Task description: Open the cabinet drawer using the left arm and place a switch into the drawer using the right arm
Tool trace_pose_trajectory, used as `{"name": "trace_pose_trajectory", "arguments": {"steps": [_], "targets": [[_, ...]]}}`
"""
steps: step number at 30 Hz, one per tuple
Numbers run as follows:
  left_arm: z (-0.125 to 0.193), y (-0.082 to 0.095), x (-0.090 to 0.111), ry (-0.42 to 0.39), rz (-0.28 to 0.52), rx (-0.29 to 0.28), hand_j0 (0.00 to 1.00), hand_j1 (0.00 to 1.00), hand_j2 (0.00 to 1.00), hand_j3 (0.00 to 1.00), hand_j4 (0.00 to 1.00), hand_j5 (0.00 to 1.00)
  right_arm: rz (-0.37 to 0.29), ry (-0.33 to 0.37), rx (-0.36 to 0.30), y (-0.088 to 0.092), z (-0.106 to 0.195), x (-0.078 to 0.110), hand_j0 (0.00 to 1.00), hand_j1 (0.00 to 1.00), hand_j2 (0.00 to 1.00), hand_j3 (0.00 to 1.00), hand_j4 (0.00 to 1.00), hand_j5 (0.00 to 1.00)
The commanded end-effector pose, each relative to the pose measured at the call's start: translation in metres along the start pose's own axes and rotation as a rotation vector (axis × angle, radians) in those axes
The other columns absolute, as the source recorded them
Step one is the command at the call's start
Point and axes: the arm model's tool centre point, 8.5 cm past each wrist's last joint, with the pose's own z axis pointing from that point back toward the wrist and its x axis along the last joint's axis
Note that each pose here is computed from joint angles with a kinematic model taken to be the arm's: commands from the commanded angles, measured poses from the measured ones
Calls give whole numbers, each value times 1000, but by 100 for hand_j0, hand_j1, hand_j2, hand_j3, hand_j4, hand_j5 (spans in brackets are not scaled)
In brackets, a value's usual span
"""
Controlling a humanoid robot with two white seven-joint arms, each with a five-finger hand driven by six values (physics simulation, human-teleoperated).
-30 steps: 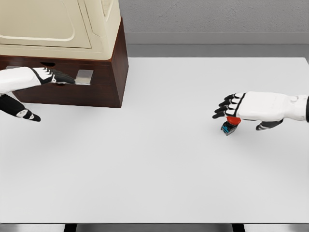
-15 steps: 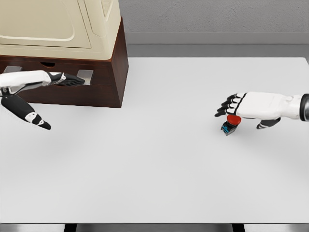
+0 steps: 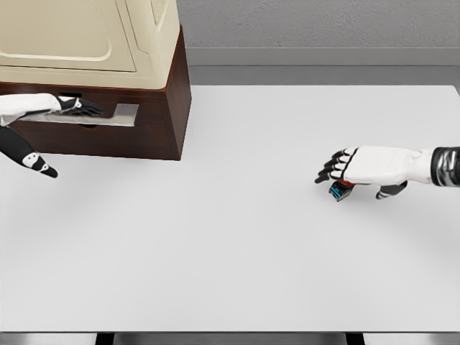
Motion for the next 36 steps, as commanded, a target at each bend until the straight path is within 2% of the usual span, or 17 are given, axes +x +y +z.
{"name": "trace_pose_trajectory", "arguments": {"steps": [1, 8, 15, 19, 21, 36], "targets": [[4, 6, 2, -9, 2, 20, 100, 100, 100, 100, 100, 100, -2, -4, 2, 1, -2, 1, 100, 100, 100, 100, 100, 100], [16, 15, -13, 51, 4, 55, 100, 100, 100, 100, 100, 100, -2, -2, 1, 0, -4, 0, 100, 100, 100, 100, 100, 100], [9, 10, -24, 107, -46, 31, 100, 100, 100, 100, 100, 100, -2, 5, -4, -3, -4, -4, 100, 100, 100, 100, 100, 100], [6, 16, -31, 77, 44, 57, 100, 100, 100, 100, 100, 100, -2, 5, -4, -3, -4, -4, 100, 100, 100, 100, 100, 100], [7, 15, -39, 91, 59, 62, 100, 100, 100, 100, 100, 100, -2, 3, -5, -4, -4, -3, 100, 100, 100, 100, 100, 100], [6, -1, -53, 119, 74, 26, 100, 100, 100, 100, 100, 100, -1, 2, -4, -3, -5, -3, 100, 100, 100, 100, 100, 100]]}}
